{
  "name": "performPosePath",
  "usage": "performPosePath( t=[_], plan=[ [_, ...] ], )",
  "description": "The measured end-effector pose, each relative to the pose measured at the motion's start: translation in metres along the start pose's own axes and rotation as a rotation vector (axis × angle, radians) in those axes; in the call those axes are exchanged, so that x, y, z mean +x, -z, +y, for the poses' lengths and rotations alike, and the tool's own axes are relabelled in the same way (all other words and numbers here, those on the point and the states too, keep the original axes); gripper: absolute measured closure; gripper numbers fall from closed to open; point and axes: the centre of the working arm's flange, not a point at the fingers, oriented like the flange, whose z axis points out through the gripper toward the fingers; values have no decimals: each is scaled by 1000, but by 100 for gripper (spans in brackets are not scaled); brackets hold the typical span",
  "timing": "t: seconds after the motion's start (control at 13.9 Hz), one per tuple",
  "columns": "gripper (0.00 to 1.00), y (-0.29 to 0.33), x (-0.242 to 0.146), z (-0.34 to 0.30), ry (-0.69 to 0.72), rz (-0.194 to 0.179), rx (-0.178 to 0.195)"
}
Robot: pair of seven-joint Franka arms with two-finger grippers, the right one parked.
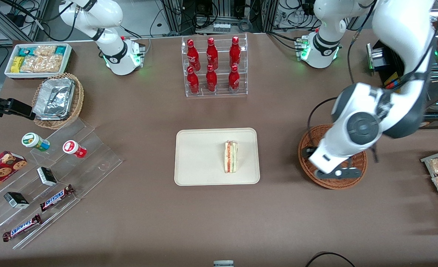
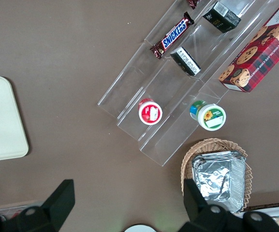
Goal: Place sandwich from basket to tray
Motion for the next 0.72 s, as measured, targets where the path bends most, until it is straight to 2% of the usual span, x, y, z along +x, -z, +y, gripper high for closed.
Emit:
performPosePath(
  t=[0.14, 0.29, 0.58, 0.72],
  plan=[
    [0, 27, -16, -32, -16, -36, -35],
    [0, 58, -33, -64, -15, -43, -72],
    [0, 120, -83, -101, 19, -52, -61],
    [0, 145, -103, -109, -18, -36, -60]
  ],
)
